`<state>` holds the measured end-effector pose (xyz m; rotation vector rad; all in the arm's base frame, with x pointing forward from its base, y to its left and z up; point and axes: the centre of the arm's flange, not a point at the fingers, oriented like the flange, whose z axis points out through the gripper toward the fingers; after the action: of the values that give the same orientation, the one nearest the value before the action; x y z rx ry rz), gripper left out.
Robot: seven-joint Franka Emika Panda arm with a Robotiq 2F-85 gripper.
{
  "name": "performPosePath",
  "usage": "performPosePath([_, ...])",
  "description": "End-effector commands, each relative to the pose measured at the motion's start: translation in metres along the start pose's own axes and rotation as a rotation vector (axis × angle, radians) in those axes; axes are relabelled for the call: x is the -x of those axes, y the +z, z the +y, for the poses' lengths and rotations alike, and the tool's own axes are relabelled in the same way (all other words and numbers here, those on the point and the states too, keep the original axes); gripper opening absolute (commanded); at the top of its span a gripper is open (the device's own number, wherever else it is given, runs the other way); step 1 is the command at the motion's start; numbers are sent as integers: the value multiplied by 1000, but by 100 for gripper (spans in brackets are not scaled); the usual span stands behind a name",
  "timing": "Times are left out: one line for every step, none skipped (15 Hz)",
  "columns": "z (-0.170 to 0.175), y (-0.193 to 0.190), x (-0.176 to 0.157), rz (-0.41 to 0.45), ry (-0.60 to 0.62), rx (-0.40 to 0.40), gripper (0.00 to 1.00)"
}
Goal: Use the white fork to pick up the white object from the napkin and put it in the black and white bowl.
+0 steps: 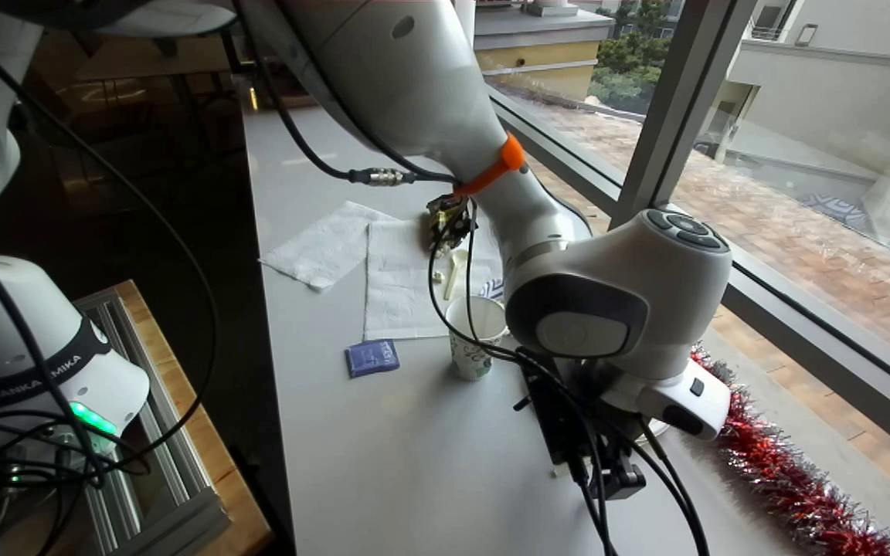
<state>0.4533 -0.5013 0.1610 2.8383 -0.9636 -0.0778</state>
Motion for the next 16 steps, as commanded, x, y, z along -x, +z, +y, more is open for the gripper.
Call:
performPosePath([4,-1,-5,-7,-45,4,26])
performPosePath([4,-1,-6,-5,-58,5,24])
performPosePath([4,-1,-6,-9,-72,7,20])
performPosePath([5,0,-6,-11,-89,11,19])
performPosePath([5,1,-6,-13,-103,17,17])
performPosePath([5,1,-6,-14,-118,25,21])
performPosePath([5,1,-5,-15,-133,31,26])
performPosePath([6,0,-5,-17,-149,38,31])
performPosePath([6,0,-5,-21,-159,43,35])
performPosePath([7,0,-5,-22,-173,51,43])
performPosePath([8,0,-5,-24,-185,55,42])
performPosePath([8,0,-6,-26,-197,57,40])
performPosePath([9,0,-6,-27,-210,54,43])
performPosePath([9,1,-6,-30,-226,50,43])
performPosePath([9,2,-7,-29,-242,52,48])
performPosePath([10,3,-7,-34,-255,48,43])
